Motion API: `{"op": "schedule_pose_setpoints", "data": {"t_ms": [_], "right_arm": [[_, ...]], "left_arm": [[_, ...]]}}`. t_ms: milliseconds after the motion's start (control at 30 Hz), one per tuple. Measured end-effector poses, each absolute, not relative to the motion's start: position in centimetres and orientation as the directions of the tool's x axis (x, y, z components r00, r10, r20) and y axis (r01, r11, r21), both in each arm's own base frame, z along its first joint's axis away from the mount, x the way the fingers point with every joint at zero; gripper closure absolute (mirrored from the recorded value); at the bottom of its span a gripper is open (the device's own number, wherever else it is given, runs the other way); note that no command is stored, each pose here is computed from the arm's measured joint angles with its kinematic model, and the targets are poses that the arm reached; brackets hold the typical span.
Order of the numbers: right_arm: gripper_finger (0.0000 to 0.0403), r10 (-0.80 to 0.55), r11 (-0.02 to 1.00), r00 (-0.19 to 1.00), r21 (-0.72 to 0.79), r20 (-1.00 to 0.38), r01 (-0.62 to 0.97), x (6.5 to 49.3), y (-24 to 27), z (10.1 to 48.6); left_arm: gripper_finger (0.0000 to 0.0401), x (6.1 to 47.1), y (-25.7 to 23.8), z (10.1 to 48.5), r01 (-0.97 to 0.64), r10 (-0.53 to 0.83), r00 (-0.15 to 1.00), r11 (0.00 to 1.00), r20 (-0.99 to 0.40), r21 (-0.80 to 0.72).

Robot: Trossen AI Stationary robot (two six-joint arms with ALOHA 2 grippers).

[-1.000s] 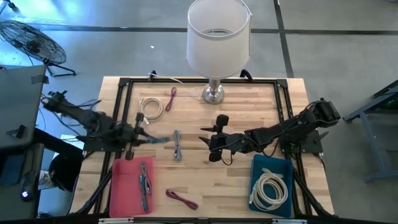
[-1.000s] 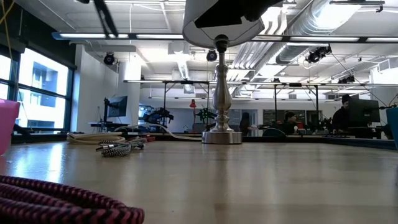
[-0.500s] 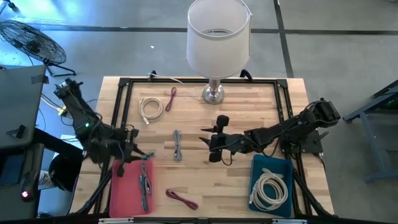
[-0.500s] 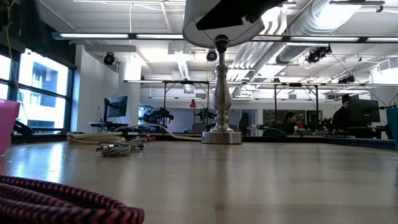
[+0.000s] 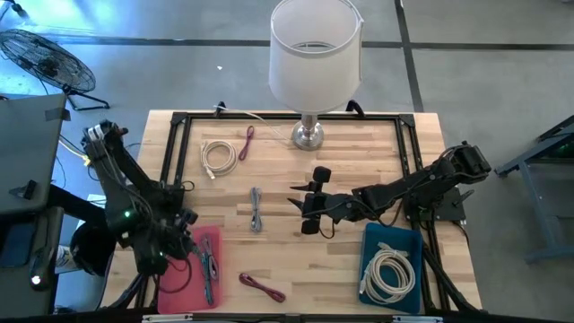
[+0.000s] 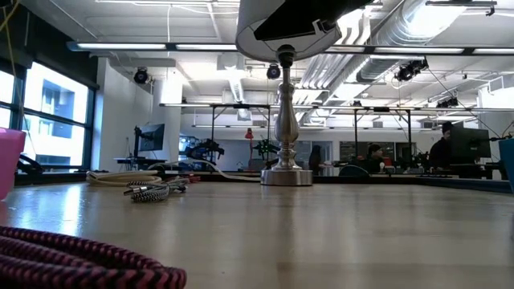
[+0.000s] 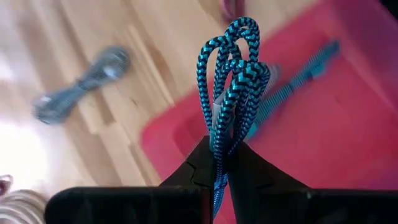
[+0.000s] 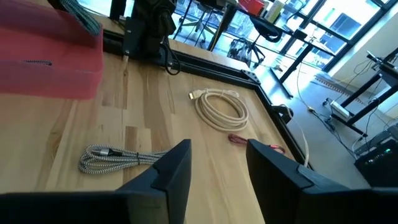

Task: Pick & Place USB Port
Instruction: Put the blue and black USB cable into the pink bin, then put the light brown USB cable into the blue bin

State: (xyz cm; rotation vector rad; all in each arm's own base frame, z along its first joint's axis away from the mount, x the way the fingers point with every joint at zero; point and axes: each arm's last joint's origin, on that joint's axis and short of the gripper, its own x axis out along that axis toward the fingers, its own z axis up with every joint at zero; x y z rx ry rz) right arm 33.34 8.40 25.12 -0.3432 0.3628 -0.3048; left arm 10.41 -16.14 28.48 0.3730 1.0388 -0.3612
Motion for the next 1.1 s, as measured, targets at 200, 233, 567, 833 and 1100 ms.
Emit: {"op": "schedule_pose_setpoints", "data": {"t_ms": [200,233,567,833,1100], "right_arm": [[0.0260,-0.333,0.903,0.896,-0.374,-0.294,0.212,33.3,8.6,25.1],[0.0260,-0.323,0.906,0.899,-0.372,-0.296,0.204,33.3,8.6,25.1],[0.0261,-0.288,0.918,0.908,-0.357,-0.303,0.172,33.4,8.7,25.1],[0.0261,-0.260,0.929,0.915,-0.337,-0.309,0.150,33.4,8.8,25.1],[0.0260,-0.214,0.942,0.924,-0.316,-0.318,0.109,33.4,8.9,25.0]], "left_arm": [[0.0383,10.7,-17.5,26.4,0.503,-0.092,0.324,0.860,-0.941,0.089],[0.0383,10.8,-17.7,26.1,0.505,-0.086,0.315,0.858,-0.945,0.090],[0.0296,11.4,-18.5,25.0,0.453,-0.020,0.324,0.881,-0.946,0.137],[0.0269,11.4,-18.4,25.0,0.454,-0.007,0.320,0.879,-0.947,0.147],[0.0268,11.3,-17.0,25.4,0.397,0.206,0.432,0.831,-0.878,0.390]]}}
